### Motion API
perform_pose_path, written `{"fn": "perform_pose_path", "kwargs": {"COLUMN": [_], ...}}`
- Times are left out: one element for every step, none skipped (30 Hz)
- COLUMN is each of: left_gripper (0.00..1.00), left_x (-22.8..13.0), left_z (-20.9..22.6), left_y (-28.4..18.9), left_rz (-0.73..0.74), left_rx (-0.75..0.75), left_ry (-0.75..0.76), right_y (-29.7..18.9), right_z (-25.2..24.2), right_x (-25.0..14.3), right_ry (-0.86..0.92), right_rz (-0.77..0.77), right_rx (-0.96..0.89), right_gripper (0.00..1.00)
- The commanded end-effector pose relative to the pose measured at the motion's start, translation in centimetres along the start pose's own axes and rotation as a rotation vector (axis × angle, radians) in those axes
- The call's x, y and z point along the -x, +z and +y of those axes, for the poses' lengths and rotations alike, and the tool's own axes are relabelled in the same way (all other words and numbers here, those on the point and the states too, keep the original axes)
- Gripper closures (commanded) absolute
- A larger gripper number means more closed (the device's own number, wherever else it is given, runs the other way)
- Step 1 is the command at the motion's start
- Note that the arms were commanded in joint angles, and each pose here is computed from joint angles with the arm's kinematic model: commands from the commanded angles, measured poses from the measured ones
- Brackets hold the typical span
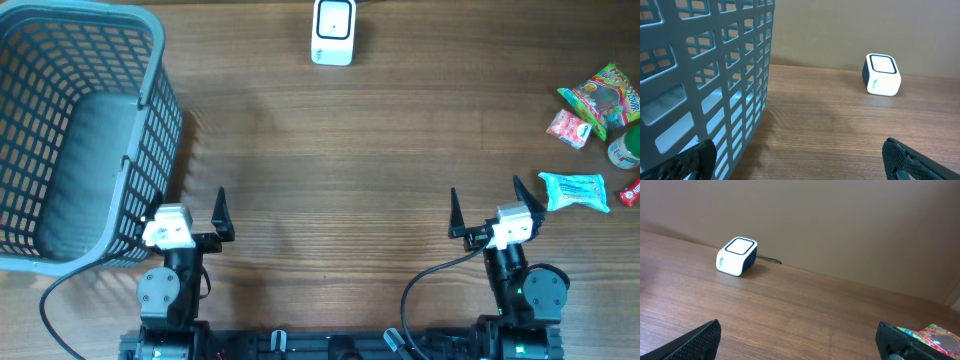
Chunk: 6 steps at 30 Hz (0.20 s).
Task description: Scan the item barcode
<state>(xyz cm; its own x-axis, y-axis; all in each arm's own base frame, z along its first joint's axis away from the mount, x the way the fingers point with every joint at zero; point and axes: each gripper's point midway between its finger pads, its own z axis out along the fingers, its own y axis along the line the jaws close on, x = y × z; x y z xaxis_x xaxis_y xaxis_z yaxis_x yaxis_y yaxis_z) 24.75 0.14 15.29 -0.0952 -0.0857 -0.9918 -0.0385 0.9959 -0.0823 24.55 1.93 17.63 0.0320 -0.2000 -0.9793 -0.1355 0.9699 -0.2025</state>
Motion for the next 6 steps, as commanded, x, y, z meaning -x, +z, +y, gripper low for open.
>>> {"fn": "perform_pose_path", "kwargs": {"left_gripper": [0.00, 0.00, 0.00, 0.00, 0.00, 0.00], "left_x": [-0.40, -0.39, -0.40, -0.39, -0.39, -0.39], "left_z": [-0.04, -0.04, -0.04, -0.04, -0.04, -0.04], "left_y": [0.07, 0.07, 0.07, 0.07, 0.07, 0.07], "left_rz": [0.012, 0.012, 0.012, 0.012, 0.012, 0.012], "left_rx": [-0.007, -0.007, -0.007, -0.007, -0.007, -0.007], "left_ry": [0.016, 0.016, 0.016, 0.016, 0.016, 0.016], "right_y": [-0.04, -0.04, -0.04, -0.04, -0.04, -0.04], "right_z": [0.02, 0.02, 0.02, 0.02, 0.02, 0.02], "right_x": [0.22, 0.22, 0.22, 0.22, 0.22, 0.22], "right_ry": [-0.006, -0.007, -0.007, -0.007, -0.007, -0.007], "right_rz": [-0.011, -0.011, -0.011, -0.011, -0.011, -0.011], "right_rx": [-0.001, -0.001, -0.001, -0.001, -0.001, -0.001], "right_gripper": [0.00, 0.00, 0.00, 0.00, 0.00, 0.00]}}
